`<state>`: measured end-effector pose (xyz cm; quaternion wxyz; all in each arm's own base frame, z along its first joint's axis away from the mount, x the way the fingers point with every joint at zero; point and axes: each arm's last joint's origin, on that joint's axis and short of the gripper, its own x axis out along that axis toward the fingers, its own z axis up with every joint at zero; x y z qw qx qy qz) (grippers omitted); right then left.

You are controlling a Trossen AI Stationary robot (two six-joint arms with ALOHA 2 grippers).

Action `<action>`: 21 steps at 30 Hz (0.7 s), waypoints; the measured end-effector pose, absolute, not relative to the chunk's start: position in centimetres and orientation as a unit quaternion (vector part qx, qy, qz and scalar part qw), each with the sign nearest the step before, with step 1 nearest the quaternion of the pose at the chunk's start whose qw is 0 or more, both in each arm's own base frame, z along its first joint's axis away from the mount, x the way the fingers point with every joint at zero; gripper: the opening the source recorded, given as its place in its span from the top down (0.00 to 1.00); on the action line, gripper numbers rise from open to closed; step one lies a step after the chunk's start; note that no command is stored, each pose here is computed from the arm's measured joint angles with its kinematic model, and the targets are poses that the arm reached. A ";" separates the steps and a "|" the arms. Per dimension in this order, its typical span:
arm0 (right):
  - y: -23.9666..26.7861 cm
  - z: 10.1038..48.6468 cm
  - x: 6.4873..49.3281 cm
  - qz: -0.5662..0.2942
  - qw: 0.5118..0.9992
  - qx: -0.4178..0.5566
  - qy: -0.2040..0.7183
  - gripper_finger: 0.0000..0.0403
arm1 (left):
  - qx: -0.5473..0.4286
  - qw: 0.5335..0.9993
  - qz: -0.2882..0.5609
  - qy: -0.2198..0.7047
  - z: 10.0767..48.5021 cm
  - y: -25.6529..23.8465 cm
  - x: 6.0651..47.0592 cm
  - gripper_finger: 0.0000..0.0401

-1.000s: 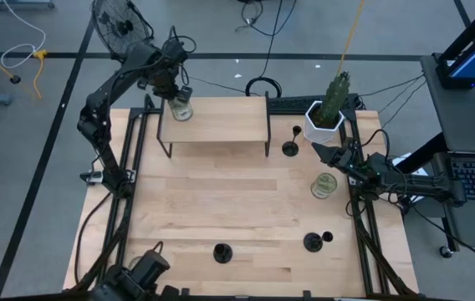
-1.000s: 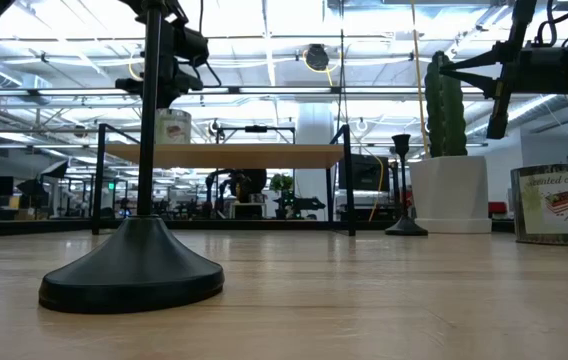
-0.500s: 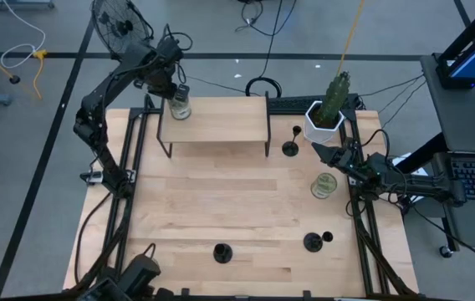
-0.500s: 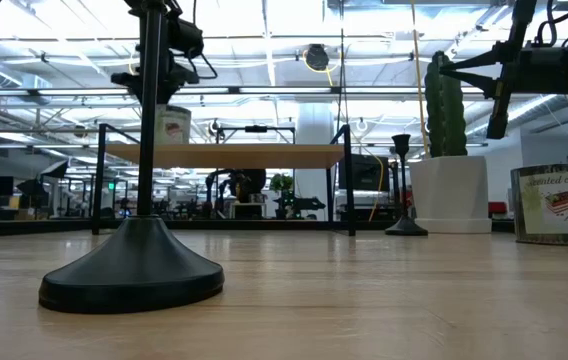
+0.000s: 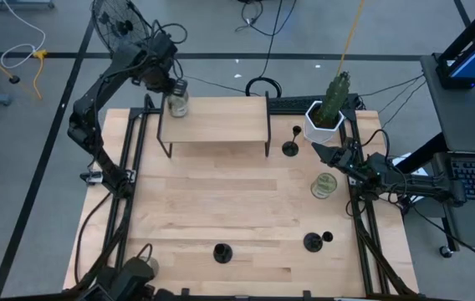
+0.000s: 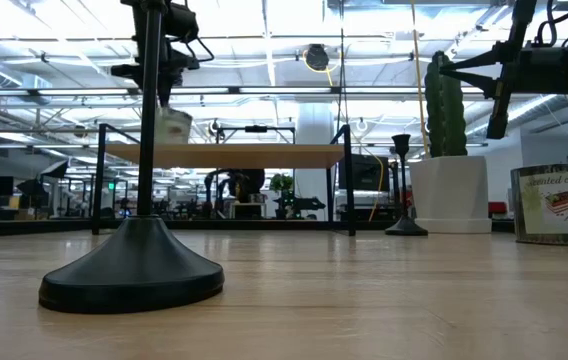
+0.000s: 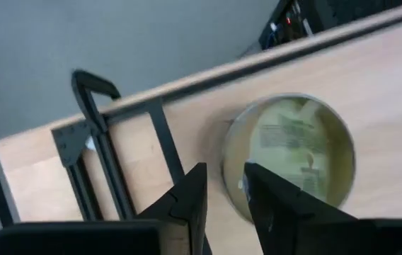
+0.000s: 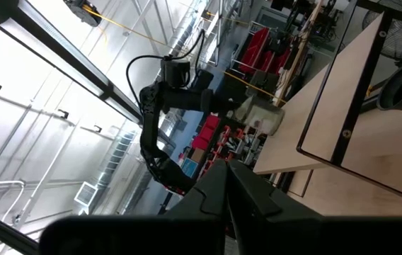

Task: Pick & Place candle stick holders
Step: Put the middle silver scented candle on the shelf

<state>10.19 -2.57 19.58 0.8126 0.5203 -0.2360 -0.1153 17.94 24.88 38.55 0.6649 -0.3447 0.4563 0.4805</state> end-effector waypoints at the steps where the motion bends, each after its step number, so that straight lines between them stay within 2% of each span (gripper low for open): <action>1: -2.6 19.6 10.2 -0.115 0.813 0.520 -0.236 0.98 | -0.345 0.668 0.479 0.453 38.6 24.9 18.0 0.74; 21: -2.6 19.6 10.2 -0.113 0.808 0.528 -0.237 0.98 | -0.344 0.671 0.473 0.455 38.6 24.9 18.0 0.74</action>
